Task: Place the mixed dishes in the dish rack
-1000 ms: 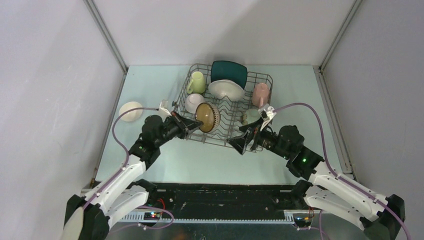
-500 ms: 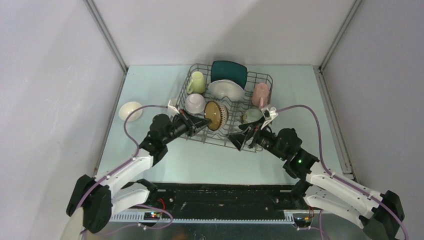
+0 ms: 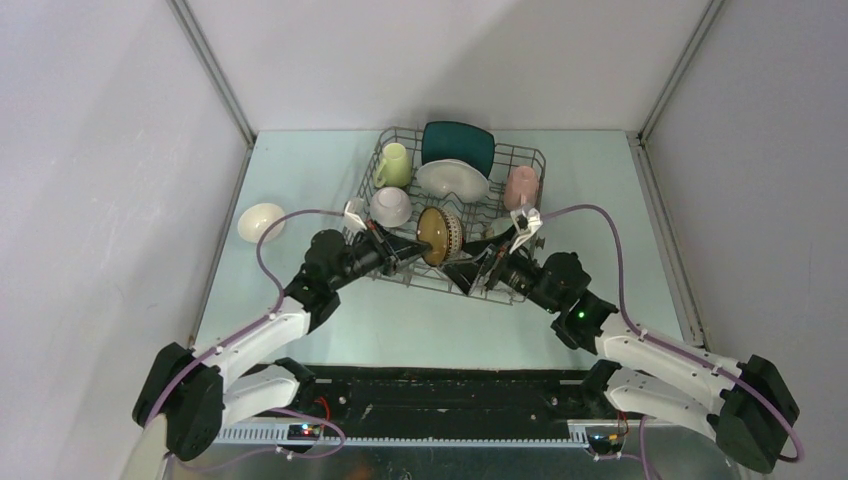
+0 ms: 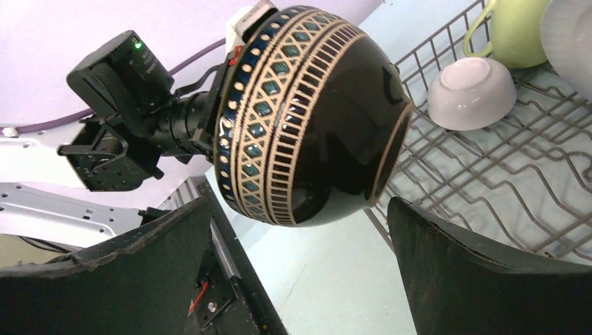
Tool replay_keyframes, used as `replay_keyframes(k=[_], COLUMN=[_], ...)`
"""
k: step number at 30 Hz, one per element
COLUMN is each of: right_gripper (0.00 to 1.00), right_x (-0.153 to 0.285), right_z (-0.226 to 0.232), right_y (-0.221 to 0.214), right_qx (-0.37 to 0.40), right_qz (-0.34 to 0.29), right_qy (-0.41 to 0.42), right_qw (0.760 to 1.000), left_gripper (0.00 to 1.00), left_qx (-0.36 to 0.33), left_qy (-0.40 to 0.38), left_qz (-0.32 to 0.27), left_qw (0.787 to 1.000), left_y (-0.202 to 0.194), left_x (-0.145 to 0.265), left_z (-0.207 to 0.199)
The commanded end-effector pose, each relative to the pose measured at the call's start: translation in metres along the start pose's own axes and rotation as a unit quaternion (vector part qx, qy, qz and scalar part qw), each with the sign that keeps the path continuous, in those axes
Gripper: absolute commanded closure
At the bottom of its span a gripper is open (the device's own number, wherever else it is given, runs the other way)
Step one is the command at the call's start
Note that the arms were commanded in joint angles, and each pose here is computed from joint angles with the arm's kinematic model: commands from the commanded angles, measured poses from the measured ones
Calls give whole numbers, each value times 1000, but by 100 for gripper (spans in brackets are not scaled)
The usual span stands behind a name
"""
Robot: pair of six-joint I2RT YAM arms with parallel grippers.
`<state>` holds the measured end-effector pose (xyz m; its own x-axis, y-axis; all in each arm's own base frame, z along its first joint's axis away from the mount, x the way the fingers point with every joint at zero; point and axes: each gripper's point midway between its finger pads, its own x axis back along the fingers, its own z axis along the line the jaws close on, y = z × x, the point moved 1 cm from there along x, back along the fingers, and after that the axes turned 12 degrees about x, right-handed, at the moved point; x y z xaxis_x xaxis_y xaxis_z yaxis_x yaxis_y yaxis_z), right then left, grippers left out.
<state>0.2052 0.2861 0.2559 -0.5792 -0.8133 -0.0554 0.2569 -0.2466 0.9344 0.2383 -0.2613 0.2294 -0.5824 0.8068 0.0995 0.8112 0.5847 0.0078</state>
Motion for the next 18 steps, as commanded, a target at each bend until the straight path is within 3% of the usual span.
replay_keyframes(k=[1, 8, 12, 14, 16, 17, 18], right_gripper=[0, 1, 9, 16, 30, 44, 48], right_x=[-3, -6, -5, -4, -3, -3, -2], right_z=[10, 10, 9, 9, 9, 8, 9], right_y=[26, 26, 29, 31, 32, 33, 33], right_qx=[11, 13, 18, 22, 28, 31, 32], right_qz=[-50, -55, -65, -69, -72, -74, -74], right_qy=[6, -19, -37, -43, -46, -48, -48], right_qw=[999, 998, 997, 996, 996, 996, 996], left_gripper=[100, 100, 100, 100, 100, 100, 100], left_qx=[-22, -33, -51, -59, -65, -66, -67], left_qy=[-65, -65, -60, -56, -54, -54, -54], left_qz=[19, 27, 31, 32, 34, 35, 37], left_qw=[997, 997, 996, 996, 996, 996, 996], left_y=[-10, -15, -20, -22, -23, -24, -25], left_x=[2, 2, 2, 2, 2, 3, 2], left_z=[-35, -36, -36, -37, -37, -37, -37])
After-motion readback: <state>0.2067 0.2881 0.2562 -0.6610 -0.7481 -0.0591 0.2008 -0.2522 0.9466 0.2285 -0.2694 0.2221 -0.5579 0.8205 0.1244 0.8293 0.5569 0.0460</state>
